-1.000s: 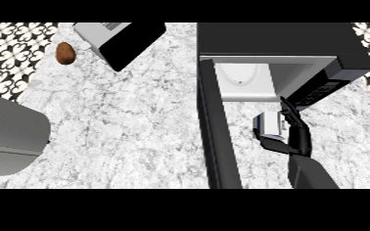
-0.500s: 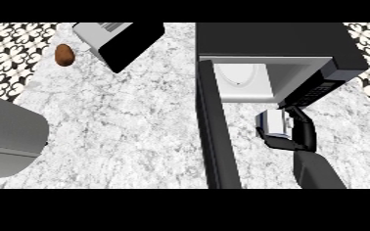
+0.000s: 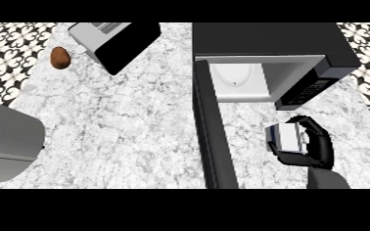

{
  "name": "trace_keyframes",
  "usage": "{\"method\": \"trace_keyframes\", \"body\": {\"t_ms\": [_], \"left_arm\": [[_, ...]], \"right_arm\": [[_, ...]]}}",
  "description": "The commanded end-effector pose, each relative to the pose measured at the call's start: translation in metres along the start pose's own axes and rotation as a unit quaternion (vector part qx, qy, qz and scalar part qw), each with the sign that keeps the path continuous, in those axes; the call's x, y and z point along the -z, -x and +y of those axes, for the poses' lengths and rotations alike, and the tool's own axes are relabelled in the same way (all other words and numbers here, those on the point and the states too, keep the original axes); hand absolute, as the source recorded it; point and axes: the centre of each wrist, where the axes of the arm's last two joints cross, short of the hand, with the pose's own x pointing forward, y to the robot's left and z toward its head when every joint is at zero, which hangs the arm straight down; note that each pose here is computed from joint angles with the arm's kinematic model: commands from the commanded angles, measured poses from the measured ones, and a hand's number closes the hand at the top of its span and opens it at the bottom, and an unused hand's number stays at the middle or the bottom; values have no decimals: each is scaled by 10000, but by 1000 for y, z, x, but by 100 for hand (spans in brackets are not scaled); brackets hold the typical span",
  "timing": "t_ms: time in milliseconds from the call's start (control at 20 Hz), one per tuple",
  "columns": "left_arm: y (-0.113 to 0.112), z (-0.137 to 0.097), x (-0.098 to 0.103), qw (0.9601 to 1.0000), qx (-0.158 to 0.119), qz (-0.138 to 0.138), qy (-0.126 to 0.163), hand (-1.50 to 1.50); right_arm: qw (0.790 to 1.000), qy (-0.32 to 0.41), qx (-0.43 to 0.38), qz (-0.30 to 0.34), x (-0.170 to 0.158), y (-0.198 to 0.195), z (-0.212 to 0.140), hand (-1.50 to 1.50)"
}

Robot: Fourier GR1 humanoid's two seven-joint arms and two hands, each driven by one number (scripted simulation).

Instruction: Pick up the milk, place it into the microwave and close the microwave

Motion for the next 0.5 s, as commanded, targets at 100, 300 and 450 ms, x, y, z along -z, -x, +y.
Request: {"method": "trace_keyframes", "body": {"t_ms": [100, 300, 450], "left_arm": [[-8, -3, -14, 9999, -83, -69, -8, -150], [4, -5, -3, 9999, -11, -33, -169, -150], [8, -14, -23, 9999, -8, 28, -156, -150]], "right_arm": [[9992, -267, 292, -68, -13, -40, -28, 150], [9943, -357, 1003, -47, -34, -53, -13, 150], [9863, -459, 1580, -125, -5, -83, 10, 150]]}}
